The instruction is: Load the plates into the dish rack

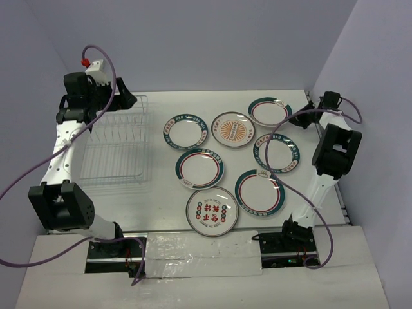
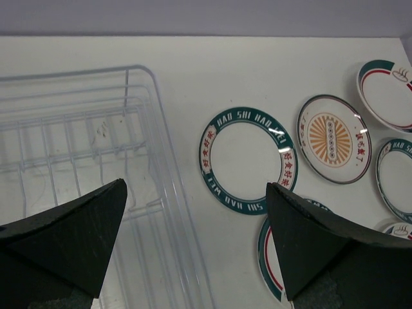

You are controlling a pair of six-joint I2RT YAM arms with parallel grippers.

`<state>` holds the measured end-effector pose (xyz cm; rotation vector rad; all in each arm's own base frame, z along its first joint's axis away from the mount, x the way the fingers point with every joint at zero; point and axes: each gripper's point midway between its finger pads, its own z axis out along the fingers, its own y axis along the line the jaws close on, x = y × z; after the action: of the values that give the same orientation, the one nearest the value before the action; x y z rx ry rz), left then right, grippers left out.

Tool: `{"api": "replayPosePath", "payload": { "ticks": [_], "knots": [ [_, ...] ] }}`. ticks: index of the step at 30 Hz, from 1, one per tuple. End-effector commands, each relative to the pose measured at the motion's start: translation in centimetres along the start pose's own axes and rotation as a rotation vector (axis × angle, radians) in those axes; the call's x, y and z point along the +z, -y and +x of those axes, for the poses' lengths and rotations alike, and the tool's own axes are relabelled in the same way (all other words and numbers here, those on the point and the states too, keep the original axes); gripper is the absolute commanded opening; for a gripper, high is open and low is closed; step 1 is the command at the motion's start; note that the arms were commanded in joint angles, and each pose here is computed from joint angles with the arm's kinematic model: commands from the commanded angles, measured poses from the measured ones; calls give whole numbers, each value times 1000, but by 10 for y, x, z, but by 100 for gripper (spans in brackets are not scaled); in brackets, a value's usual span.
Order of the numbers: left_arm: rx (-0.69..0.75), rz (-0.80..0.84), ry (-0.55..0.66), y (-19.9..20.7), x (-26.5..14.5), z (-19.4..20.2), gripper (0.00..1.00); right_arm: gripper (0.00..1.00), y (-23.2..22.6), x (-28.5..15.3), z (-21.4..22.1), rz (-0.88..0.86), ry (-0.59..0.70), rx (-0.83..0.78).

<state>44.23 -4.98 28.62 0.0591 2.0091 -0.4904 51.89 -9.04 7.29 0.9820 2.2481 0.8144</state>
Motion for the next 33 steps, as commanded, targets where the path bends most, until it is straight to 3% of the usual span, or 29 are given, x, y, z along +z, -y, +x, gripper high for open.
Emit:
{"api": "replayPosePath", "payload": {
  "ticks": [1, 9, 13, 18, 29, 33],
  "knots": [
    [47, -9, 84, 16, -7, -38, 99, 0, -96, -67, -21, -263, 129, -117],
    [92, 106, 67, 80, -3, -49, 99, 0, -197, -110, 54, -457, 85, -339],
    [99, 210, 59, 123, -1, -44, 99, 0, -235, -115, 124, -517, -5, -493],
    [130, 240, 21, 149, 3, -32, 99, 0, -282, -138, 202, -629, -71, -676],
    [109, 344, -84, 167, 9, 9, 83, 0, -310, -172, 269, -769, -149, -849],
    [82, 410, -118, 177, 9, 18, 70, 0, -309, -175, 281, -806, -192, -854]
  ]
}}
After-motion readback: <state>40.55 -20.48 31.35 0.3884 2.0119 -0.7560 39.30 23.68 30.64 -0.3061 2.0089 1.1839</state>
